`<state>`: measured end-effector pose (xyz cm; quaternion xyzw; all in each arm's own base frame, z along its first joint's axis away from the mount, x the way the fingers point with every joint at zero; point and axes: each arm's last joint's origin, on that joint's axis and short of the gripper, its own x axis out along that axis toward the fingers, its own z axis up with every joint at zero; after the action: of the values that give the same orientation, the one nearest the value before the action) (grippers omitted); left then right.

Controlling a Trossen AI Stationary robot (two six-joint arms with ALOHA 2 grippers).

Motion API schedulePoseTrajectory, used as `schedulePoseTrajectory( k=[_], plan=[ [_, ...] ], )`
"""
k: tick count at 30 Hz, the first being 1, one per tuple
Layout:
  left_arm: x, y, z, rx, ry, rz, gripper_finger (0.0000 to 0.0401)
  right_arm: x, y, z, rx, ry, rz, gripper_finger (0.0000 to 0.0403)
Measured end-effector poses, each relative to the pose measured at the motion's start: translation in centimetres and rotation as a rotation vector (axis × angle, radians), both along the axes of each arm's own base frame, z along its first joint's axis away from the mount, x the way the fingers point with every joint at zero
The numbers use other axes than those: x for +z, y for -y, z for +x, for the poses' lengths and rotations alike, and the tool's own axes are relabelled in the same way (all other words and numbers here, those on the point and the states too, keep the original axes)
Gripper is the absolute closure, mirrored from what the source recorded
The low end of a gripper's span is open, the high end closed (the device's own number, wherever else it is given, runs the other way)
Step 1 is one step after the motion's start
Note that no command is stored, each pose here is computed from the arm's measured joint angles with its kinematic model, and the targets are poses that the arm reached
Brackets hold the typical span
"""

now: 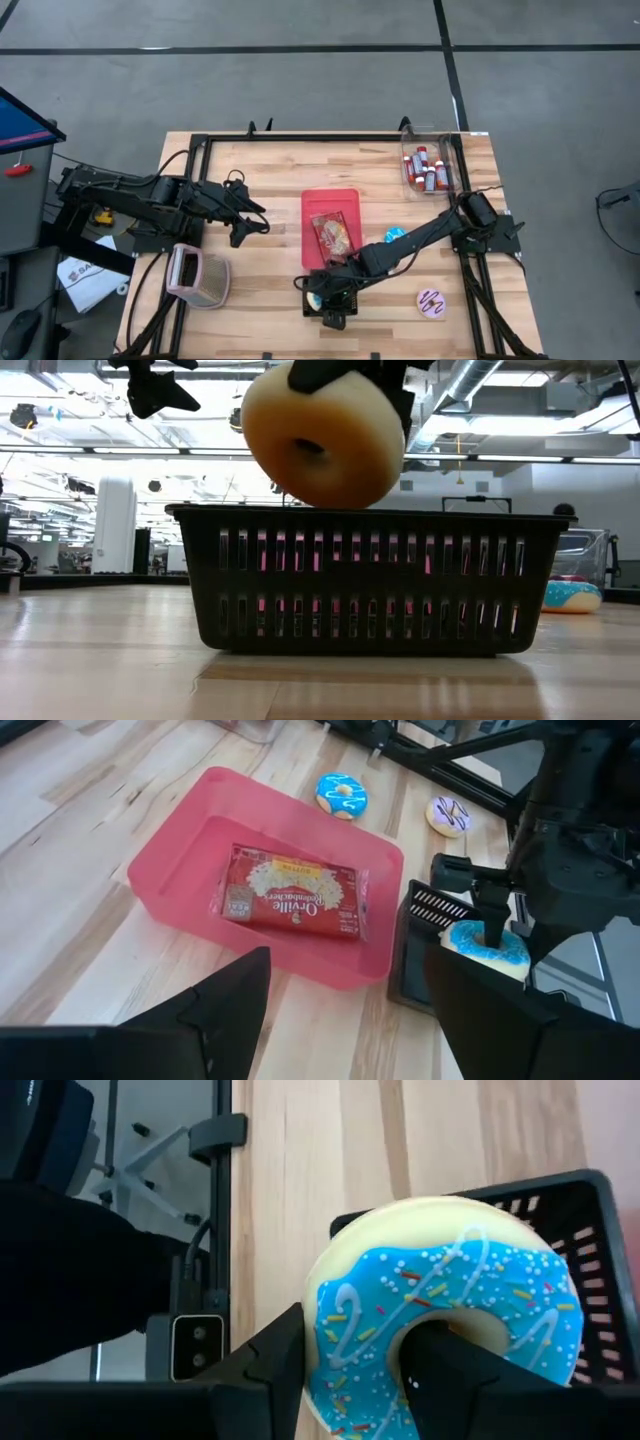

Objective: Pick & Place Food Item
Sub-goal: Put the top blue donut into the black bin

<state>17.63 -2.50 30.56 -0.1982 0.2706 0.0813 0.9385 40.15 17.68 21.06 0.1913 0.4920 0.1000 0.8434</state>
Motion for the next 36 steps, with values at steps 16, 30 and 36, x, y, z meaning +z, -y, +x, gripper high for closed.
schedulePoseTrajectory(
  k=[16,30,36],
  plan=[
    [0.0,0.2,0.0,-0.005,-0.001,-0.007,0.0141,-2.6,0.2,1.1,0.017,-0.031,-0.006,0.0265],
    [-0.1,0.4,-0.1,-0.008,-0.009,-0.02,0.0141,-3.4,0.0,0.7,0.051,-0.072,-0.029,0.0265],
    [-0.1,0.4,-0.1,-0.008,-0.009,-0.02,0.0141,-3.4,0.4,1.0,0.056,-0.049,-0.035,0.0265]
  ],
)
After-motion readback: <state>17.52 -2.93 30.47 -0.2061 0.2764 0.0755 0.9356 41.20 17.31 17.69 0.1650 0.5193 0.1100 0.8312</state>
